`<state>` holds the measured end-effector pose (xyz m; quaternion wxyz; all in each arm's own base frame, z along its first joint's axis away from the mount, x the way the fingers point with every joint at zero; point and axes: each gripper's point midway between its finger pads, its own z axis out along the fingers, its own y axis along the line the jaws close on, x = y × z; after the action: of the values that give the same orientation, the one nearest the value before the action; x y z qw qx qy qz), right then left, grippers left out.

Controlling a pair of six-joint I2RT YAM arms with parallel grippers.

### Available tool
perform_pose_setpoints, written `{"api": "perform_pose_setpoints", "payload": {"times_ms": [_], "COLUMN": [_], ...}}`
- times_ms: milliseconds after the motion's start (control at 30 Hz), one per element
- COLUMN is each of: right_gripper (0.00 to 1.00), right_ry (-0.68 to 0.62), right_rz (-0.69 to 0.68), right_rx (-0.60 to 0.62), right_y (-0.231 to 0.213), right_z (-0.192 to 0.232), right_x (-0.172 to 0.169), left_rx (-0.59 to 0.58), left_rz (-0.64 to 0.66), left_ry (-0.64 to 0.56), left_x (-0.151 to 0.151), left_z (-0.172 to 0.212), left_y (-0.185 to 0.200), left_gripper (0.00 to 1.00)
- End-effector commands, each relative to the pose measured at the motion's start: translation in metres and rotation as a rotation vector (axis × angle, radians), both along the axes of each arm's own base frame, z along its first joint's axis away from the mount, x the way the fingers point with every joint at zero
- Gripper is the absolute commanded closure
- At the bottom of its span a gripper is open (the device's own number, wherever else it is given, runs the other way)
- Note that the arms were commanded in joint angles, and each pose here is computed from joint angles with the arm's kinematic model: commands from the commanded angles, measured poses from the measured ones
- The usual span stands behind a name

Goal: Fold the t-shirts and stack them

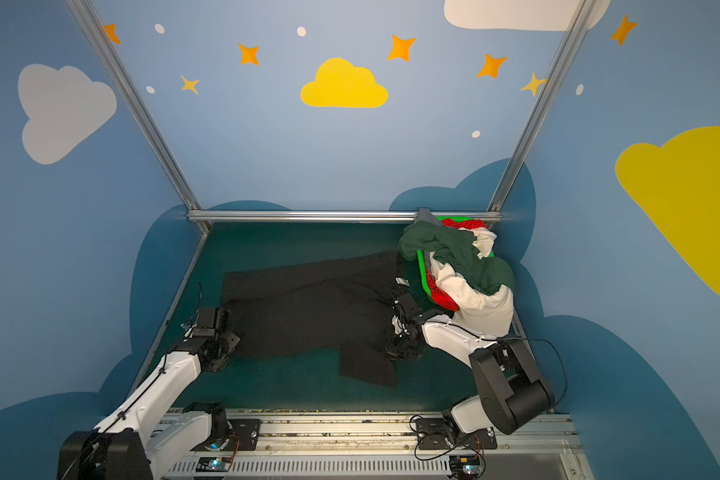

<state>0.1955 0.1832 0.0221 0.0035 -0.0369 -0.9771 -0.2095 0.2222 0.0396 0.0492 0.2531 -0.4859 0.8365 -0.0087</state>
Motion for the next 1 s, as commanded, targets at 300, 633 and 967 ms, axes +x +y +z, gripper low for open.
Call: {"api": "perform_pose_setpoints", "payload": {"times_ms": [300,633,967], "right_gripper": [1.0,1.0,1.0], "right_ry": [-0.077,-0.219,-0.27], "right_rz": [-0.121,-0.151,-0.151], "right_rx": [-0.008,-0.013,-0.011], "right_y": [-0.003,0.006,0.022], "right_z": [0.041,0.094,0.111], "right_x": [0.019,0.071,0.119], "left_rx": [0.003,-0.008,-0.056], "left_rz": [-0.031,-0.026,-0.023], "left_ry": [0.008,-0.015,0.003], "left_x": [0.008,0.026,0.043], "left_z": [0.011,0.016,0.014], "left_y": [0.003,0.009,0.009], "left_gripper": [0.96,0.96,0.96]}}
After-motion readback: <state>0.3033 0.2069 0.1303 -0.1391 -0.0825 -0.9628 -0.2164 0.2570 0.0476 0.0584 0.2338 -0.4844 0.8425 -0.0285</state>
